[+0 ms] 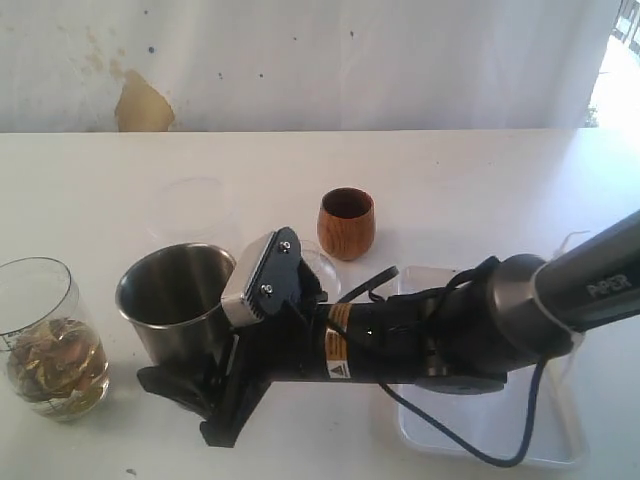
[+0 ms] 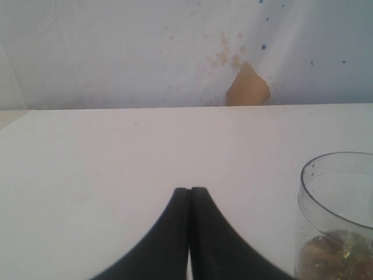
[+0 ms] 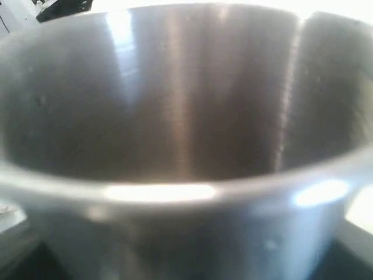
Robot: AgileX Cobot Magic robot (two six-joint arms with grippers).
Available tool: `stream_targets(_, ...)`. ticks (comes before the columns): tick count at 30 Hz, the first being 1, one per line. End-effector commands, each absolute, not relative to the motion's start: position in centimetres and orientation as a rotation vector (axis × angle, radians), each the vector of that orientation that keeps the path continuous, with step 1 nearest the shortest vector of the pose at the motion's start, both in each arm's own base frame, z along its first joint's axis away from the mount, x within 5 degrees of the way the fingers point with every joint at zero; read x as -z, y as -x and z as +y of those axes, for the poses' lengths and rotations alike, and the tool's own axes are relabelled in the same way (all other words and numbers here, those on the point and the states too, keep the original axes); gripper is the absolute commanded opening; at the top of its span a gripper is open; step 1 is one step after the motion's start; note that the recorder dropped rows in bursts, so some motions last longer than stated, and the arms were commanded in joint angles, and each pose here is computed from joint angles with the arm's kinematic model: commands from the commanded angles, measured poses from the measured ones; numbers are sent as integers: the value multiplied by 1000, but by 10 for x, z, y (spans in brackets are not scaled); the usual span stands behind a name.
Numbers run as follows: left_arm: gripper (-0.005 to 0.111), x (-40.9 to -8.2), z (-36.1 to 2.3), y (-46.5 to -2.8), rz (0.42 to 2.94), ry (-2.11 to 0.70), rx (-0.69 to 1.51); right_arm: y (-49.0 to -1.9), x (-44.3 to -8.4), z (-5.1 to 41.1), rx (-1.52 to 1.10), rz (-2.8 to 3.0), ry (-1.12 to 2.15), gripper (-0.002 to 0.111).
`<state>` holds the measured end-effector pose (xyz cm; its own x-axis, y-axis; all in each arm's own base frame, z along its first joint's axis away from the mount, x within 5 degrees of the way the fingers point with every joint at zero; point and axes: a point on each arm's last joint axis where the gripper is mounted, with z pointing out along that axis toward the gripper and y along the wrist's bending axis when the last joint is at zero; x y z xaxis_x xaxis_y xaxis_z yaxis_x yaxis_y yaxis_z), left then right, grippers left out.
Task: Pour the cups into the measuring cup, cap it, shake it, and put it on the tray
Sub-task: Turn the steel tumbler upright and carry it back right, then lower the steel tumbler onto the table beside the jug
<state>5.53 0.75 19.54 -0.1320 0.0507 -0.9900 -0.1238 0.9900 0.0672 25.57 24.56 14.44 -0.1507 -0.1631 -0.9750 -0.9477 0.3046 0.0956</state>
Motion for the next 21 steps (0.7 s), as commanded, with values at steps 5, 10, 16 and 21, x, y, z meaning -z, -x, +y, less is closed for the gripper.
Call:
stream_targets(5, 0, -195, 7, -55, 1687, 52, -147, -274, -136, 261, -963, 1422, 1073, 0)
stream_targets(10, 0, -195, 7, -55, 1687, 52, -147, -283, -121, 268, -959, 1438, 1082, 0)
stream_targets(16, 0, -195, 7, -55, 1687, 52, -147, -289, -104, 272, -955, 1448, 1100, 0)
stream_targets(21, 0, -195, 7, -55, 1687, 52, -147, -291, -99, 272, -922, 1460, 1121, 0)
